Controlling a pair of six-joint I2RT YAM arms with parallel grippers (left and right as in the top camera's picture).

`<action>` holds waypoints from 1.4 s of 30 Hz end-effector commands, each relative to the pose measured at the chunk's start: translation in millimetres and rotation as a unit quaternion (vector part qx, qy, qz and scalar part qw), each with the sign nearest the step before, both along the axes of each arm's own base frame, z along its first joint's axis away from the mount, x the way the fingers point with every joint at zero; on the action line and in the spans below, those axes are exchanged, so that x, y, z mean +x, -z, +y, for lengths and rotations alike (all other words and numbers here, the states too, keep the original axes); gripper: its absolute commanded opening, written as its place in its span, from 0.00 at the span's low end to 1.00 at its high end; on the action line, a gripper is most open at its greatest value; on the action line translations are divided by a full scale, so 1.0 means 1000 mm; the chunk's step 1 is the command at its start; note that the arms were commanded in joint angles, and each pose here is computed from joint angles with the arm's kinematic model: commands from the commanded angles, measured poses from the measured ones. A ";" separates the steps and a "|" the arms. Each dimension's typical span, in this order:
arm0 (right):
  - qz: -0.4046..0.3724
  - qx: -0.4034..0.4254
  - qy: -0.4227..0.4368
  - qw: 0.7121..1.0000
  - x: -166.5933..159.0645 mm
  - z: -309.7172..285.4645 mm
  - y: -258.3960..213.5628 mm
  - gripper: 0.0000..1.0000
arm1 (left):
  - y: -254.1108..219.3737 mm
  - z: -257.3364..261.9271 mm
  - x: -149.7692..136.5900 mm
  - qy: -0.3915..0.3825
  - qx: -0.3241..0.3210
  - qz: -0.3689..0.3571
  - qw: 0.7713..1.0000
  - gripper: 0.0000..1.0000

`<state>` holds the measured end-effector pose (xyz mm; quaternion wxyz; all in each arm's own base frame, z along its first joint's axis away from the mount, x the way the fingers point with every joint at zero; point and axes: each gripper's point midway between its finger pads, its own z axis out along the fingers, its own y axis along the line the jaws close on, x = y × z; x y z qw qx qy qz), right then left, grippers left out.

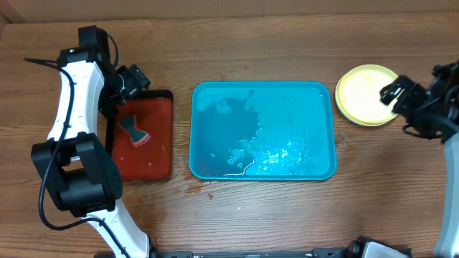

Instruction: Clean dirty plates on tray and stack at the side

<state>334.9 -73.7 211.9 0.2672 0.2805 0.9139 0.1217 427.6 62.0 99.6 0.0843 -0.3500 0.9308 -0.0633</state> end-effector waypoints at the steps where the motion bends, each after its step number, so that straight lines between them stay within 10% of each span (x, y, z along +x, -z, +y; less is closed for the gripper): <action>1: -0.004 -0.029 -0.037 0.999 -0.022 0.028 -0.010 1.00 | -0.010 0.000 0.003 0.005 0.000 -0.014 1.000 1.00; 27: 0.091 -0.004 -0.111 0.990 -0.087 0.083 0.009 1.00 | -0.010 0.000 0.003 0.005 0.000 -0.014 1.000 1.00; 42: -0.200 -0.042 -0.128 0.970 -0.102 0.098 0.003 1.00 | -0.010 0.000 0.003 0.005 0.000 -0.014 1.000 1.00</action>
